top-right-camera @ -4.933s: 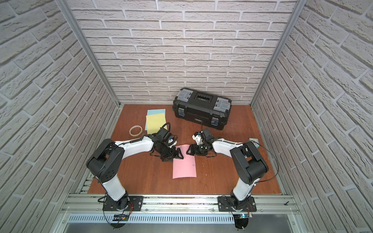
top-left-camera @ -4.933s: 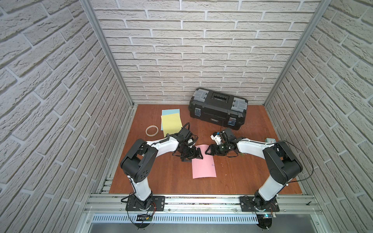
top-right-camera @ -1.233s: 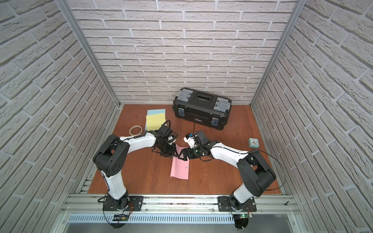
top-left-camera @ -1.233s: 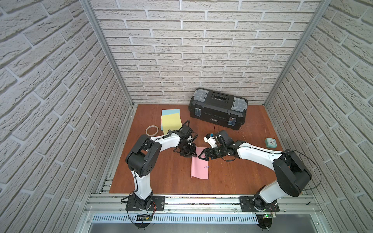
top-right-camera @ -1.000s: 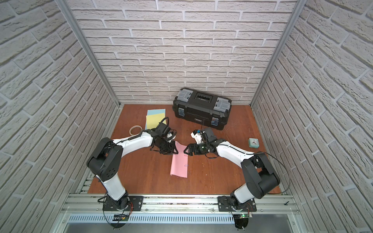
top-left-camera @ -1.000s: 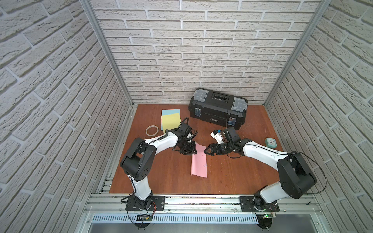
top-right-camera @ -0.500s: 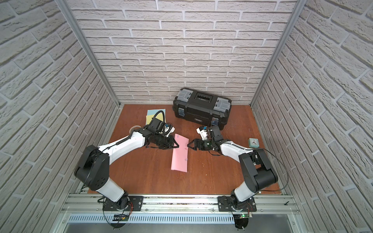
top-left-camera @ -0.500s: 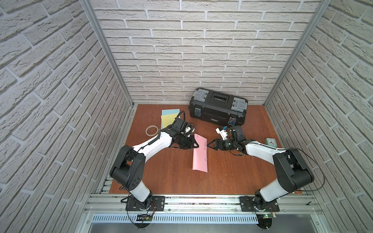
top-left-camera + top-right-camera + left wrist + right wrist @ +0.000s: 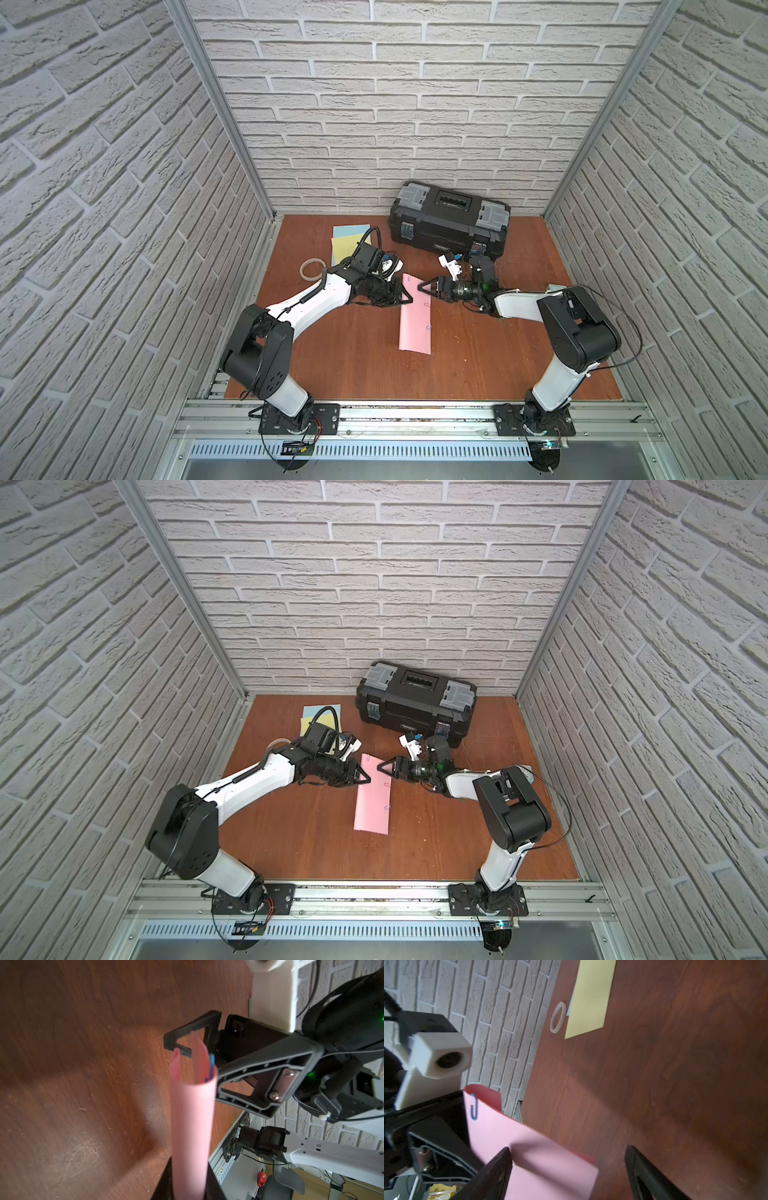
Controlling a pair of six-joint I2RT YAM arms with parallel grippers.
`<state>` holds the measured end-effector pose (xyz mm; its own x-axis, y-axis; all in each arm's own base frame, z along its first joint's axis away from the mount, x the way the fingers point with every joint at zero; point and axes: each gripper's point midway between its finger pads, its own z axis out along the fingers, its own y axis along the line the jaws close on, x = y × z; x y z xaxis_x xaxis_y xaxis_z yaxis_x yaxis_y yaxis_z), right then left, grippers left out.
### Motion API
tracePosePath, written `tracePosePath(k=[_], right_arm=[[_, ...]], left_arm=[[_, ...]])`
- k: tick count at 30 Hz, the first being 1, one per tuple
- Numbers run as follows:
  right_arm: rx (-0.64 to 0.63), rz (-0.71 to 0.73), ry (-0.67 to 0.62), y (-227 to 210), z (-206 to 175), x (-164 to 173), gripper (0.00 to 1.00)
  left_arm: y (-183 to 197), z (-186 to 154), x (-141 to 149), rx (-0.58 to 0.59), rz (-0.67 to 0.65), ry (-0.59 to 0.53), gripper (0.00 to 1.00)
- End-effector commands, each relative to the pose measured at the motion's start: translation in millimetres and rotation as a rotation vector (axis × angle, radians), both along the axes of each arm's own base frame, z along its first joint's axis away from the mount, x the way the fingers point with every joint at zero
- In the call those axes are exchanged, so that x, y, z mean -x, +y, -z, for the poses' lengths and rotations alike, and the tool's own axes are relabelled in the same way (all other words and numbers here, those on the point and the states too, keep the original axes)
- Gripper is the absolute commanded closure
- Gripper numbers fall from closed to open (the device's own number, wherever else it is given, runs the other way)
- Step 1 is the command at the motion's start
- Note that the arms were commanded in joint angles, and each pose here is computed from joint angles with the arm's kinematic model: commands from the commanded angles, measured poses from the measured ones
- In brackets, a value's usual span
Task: Unclip the paperclips from the documents
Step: Adjust the document.
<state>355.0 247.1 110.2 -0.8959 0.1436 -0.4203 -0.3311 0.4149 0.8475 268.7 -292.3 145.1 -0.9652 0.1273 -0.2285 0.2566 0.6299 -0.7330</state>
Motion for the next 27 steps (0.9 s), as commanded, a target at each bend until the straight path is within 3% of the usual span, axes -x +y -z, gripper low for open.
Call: tracePosePath(k=[1,19,27], right_arm=[[-0.103,-0.064,-0.068,9,-29,6,0.17],[-0.12,-0.114,-0.103,10,-55,19,0.34],[-0.099,-0.128,-0.096,13,-44,14,0.42]], left_arm=[[-1,-7,-3,0.04,0.007,-0.027,0.79],[10,-4,-7,0.039,-0.008,-0.023,0.81],[3,-15,-2,0.079,0.023,-0.04,0.82]])
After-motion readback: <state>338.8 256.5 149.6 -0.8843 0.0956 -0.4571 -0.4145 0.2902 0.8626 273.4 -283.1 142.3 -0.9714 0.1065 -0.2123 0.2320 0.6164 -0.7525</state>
